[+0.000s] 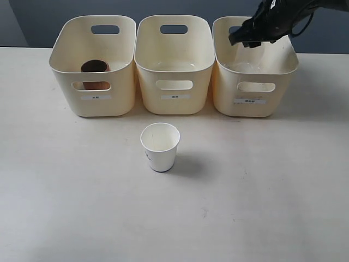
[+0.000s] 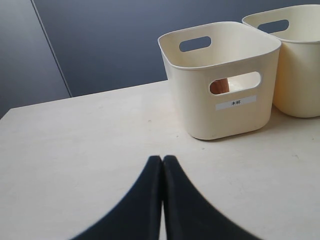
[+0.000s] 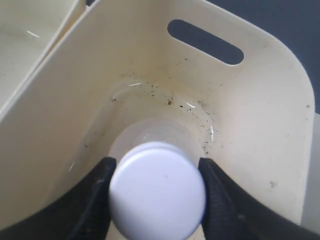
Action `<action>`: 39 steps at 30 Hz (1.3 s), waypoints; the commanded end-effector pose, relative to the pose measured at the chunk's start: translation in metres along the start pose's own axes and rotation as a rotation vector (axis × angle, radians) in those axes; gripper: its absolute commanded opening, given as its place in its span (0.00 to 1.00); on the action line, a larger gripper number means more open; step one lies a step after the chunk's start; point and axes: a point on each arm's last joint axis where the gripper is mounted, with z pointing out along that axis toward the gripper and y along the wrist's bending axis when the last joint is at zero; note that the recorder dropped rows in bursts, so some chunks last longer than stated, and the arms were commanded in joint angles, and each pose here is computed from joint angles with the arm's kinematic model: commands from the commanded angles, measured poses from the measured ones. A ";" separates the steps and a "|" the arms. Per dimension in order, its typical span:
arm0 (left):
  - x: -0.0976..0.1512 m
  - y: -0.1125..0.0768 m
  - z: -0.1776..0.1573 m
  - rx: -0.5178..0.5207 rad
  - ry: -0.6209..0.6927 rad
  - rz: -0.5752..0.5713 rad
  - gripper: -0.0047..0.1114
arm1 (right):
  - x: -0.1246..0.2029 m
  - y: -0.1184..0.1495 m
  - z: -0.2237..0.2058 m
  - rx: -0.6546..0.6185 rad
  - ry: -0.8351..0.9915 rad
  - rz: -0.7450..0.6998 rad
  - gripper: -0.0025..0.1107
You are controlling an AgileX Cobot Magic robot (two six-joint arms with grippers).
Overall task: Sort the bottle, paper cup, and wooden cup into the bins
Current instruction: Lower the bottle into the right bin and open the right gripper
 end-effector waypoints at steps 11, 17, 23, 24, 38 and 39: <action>0.000 0.000 0.000 0.003 -0.003 -0.002 0.04 | 0.013 -0.004 0.025 0.000 0.028 0.010 0.02; 0.000 0.000 0.000 0.003 -0.003 -0.002 0.04 | 0.013 -0.004 0.025 0.000 0.029 0.010 0.02; 0.000 0.000 0.000 0.003 -0.003 -0.002 0.04 | 0.013 -0.004 0.025 -0.001 0.034 0.010 0.06; 0.000 0.000 0.000 0.003 -0.003 -0.002 0.04 | 0.013 -0.004 0.025 -0.001 0.034 0.010 0.09; 0.000 0.000 0.000 0.003 -0.003 -0.002 0.04 | 0.013 -0.004 0.025 -0.001 0.031 0.010 0.40; 0.000 0.000 0.000 0.003 -0.003 -0.002 0.04 | 0.013 -0.004 0.025 -0.001 0.031 0.010 0.40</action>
